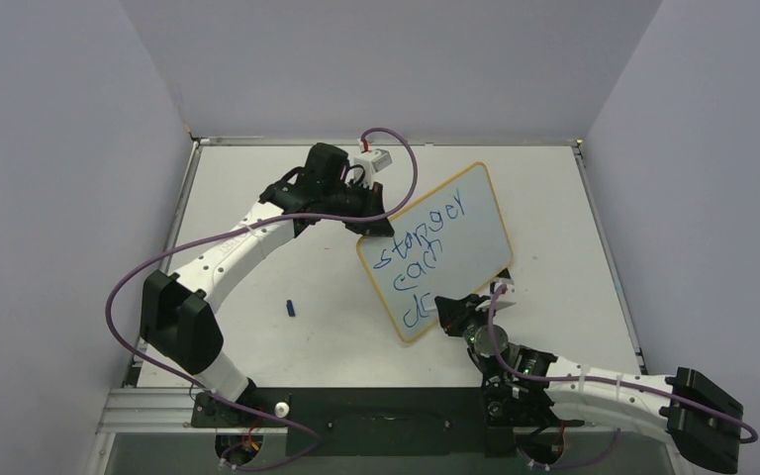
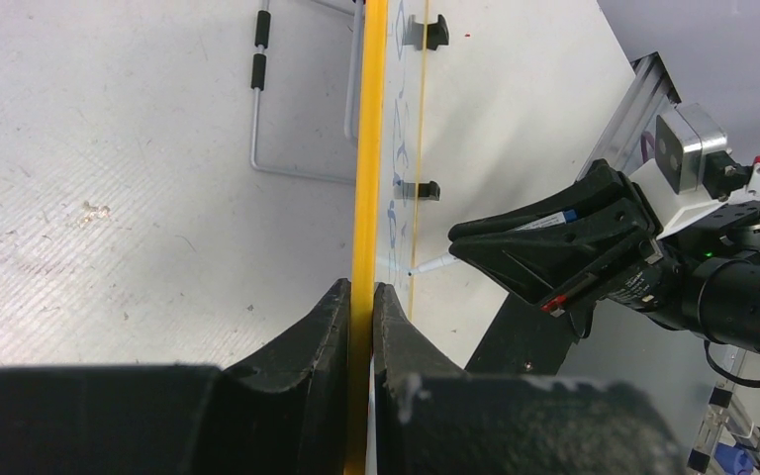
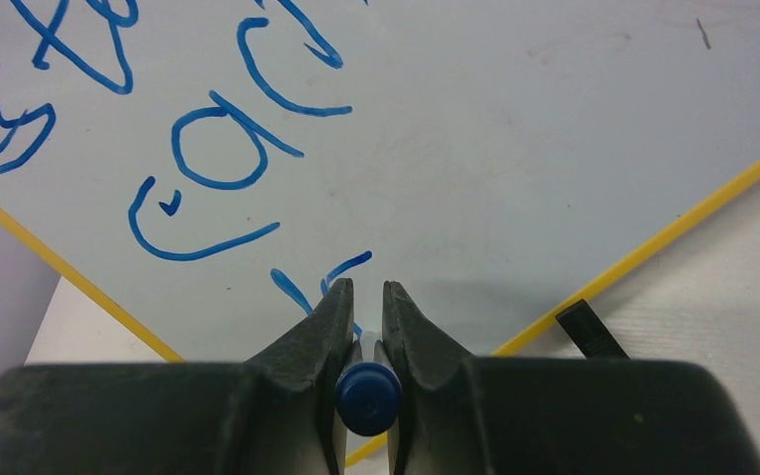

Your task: Write a sentence on the whiteboard

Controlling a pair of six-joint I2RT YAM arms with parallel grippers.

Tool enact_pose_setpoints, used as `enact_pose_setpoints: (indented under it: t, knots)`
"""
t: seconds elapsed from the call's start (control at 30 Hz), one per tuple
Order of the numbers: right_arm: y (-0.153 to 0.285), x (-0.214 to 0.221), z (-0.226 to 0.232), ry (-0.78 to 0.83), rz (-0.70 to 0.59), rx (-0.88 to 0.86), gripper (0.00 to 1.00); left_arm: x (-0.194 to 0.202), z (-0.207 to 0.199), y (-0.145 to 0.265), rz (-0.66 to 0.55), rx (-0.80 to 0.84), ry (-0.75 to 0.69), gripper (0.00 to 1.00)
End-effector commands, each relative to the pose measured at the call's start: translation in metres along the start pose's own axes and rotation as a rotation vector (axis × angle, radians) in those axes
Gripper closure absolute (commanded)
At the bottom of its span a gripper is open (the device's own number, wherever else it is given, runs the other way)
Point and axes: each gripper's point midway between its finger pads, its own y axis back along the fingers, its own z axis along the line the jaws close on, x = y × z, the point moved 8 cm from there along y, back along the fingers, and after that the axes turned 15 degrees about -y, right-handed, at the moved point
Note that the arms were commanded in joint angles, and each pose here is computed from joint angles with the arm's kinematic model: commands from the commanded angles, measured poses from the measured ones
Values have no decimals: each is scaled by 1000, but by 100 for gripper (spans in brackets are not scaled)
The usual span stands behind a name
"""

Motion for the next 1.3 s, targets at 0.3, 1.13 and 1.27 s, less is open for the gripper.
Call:
enact_pose_setpoints:
  t: [0.3, 1.13, 1.27]
  knots:
    - [-9, -21, -3, 58, -75, 103, 100, -14, 1, 10, -62, -89, -33, 100]
    - [-29, -31, 38, 28, -24, -44, 100, -15, 2, 11, -64, -92, -37, 100]
    - [-28, -30, 33, 32, -29, -30, 100, -16, 2, 11, -66, -92, -37, 100]
